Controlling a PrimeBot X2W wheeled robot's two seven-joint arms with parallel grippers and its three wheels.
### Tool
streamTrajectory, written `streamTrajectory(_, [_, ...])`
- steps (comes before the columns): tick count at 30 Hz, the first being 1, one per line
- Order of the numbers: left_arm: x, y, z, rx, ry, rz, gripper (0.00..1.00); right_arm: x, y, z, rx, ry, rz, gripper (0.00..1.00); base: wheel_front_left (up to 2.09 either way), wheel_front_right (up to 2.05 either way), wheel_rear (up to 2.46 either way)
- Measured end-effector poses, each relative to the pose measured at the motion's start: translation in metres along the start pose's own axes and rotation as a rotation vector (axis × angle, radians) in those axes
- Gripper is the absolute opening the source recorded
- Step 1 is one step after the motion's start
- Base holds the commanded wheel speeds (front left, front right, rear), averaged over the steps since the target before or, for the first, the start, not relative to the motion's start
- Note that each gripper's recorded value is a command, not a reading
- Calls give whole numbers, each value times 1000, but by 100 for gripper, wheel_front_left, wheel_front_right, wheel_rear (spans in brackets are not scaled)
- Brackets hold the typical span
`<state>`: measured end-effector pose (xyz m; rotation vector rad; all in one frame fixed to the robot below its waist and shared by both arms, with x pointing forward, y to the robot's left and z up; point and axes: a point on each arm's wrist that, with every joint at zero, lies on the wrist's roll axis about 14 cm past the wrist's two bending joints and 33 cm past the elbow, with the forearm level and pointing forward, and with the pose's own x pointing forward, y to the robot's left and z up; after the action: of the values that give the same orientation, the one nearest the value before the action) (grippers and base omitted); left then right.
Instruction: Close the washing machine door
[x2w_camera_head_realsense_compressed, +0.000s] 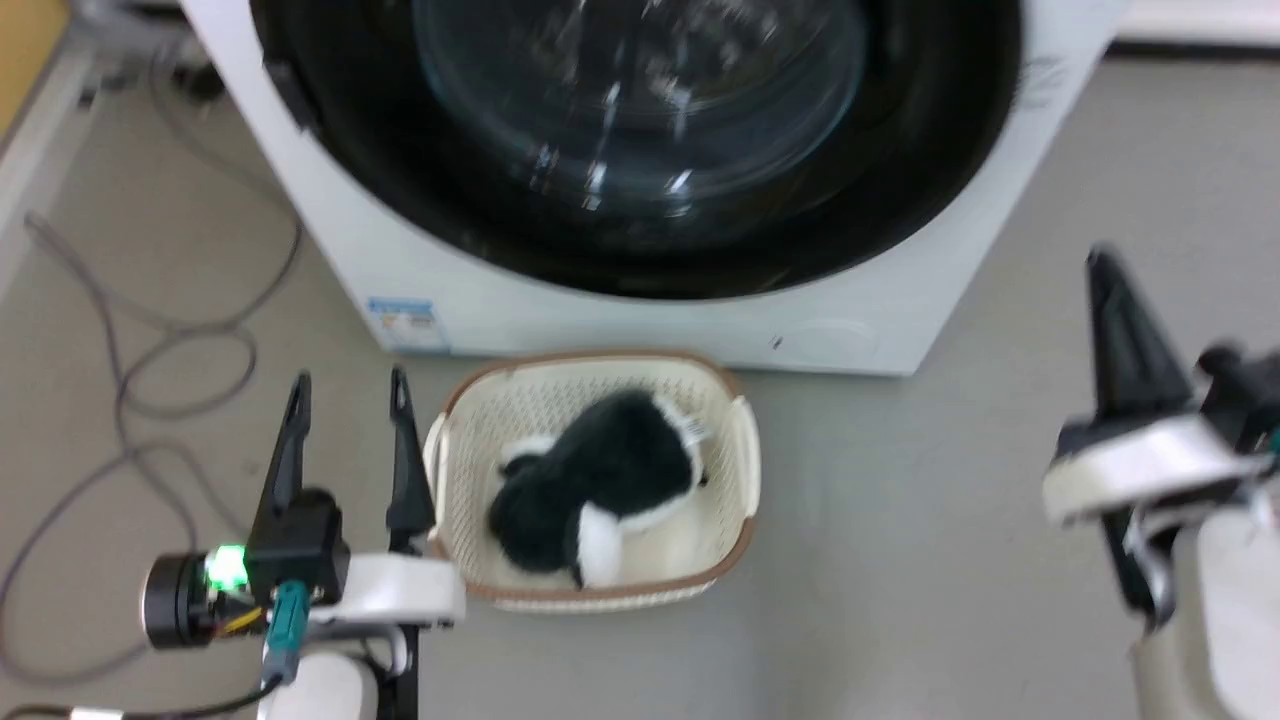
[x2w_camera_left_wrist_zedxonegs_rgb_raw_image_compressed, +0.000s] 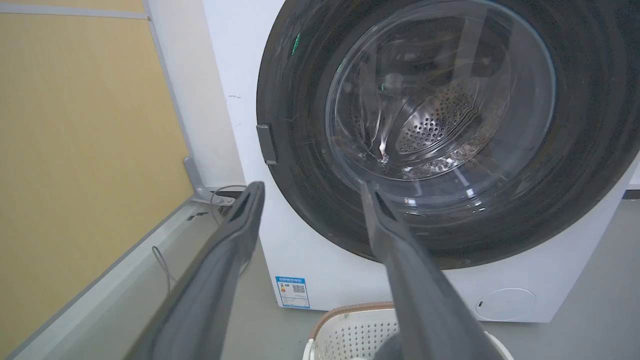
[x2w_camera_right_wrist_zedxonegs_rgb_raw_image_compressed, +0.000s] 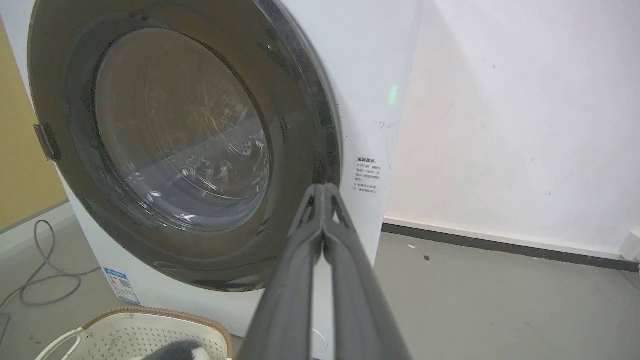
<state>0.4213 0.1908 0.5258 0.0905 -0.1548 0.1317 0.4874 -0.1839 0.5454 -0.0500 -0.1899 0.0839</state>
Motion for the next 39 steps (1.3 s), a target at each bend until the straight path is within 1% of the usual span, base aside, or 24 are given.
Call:
streamTrajectory(1, [-3, -1, 2, -2, -3, -5, 100, -10, -1, 1, 2, 5, -7, 0, 0, 0, 0])
streamTrajectory(2, [-6, -2, 4, -3, -6, -11, 100, -19, -1, 1, 6, 12, -12, 10, 0, 0, 0])
streamTrajectory(3, [-10, -4, 6, -4, -9, -19, 100, -28, -3, 1, 12, 17, -21, 35, 0, 0, 0])
streamTrajectory(4, [-13, -6, 8, -6, -12, -29, 100, -37, -5, 1, 28, 20, -35, 93, 0, 0, 0])
streamTrajectory(5, [-16, -9, 10, -9, -15, -41, 100, -46, -6, 2, 43, 23, -47, 100, 0, 0, 0])
streamTrajectory(12, [-35, -21, 21, -23, -34, -95, 100, -97, -13, 6, 46, 36, -84, 100, 0, 0, 0])
streamTrajectory(14, [-40, -21, 22, -25, -34, -101, 100, -109, -11, 6, 69, 39, -88, 100, 0, 0, 0])
streamTrajectory(17, [-47, -22, 21, -25, -29, -110, 100, -121, -11, 8, 97, 32, -97, 100, 0, 0, 0])
streamTrajectory(20, [-50, -23, 20, -30, -23, -112, 100, -126, -12, 11, 100, 24, -103, 100, 0, 0, 0])
streamTrajectory(21, [-50, -22, 19, -33, -20, -110, 0, -127, -13, 12, 99, 23, -104, 0, 0, 0, 0])
streamTrajectory(39, [-51, -21, 16, -38, 5, -113, 0, -124, -8, 10, 94, 44, -87, 0, 0, 0, 0])
